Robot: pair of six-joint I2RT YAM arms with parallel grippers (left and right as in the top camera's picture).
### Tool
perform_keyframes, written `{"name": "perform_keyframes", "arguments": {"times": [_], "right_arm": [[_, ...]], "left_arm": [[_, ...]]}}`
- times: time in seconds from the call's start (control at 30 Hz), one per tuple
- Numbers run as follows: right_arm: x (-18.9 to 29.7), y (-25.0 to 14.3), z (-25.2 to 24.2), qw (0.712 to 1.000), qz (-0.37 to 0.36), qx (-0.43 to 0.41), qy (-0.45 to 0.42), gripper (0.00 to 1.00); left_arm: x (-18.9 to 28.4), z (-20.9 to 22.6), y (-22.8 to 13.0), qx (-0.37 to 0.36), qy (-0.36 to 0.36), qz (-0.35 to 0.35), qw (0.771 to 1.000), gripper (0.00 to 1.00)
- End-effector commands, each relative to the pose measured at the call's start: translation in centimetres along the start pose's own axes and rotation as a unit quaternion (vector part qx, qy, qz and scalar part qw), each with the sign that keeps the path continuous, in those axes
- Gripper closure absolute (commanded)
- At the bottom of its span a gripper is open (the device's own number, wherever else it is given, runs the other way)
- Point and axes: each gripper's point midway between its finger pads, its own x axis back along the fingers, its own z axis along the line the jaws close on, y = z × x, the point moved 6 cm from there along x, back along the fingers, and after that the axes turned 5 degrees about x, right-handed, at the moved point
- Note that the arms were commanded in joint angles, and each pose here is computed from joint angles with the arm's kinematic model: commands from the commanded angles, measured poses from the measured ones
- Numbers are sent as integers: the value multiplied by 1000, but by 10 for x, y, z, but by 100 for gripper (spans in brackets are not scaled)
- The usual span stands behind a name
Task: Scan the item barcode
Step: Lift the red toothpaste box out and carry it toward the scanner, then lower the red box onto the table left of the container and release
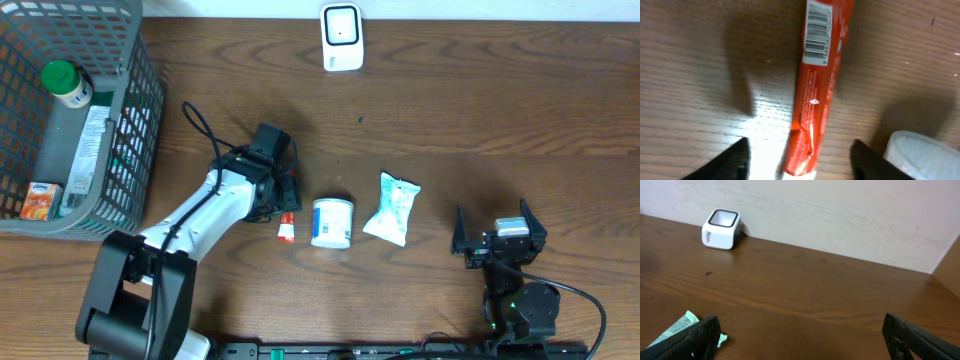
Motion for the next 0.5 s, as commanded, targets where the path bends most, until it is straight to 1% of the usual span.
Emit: {"name": "perform_keyframes", "arguments": {"times": [0.0, 0.07, 0.1, 0.17, 0.2, 0.3, 0.47], "right_arm": [[0, -1, -2, 1000, 3, 5, -7, 1], [0, -1, -2, 1000, 4, 5, -7, 1], [0, -1, -2, 1000, 4, 5, -7, 1], [0, -1, -2, 1000, 3, 5, -7, 1], [0, -1, -2, 1000, 3, 5, -7, 1], [0, -1, -2, 1000, 4, 5, -7, 1], [0, -1, -2, 1000, 3, 5, -7, 1]], "left_arm": [[19, -1, 13, -26, -4, -20, 999, 33], [25, -2, 16, -23, -10, -28, 999, 34], [27, -3, 17, -23, -14, -30, 999, 43], [27, -3, 16, -23, -16, -29, 999, 81], [26, -4, 15, -27, -20, -22, 999, 93], [21, -11, 9, -51, -51, 8, 997, 93], [11, -10, 7, -50, -50, 25, 997, 93]]}}
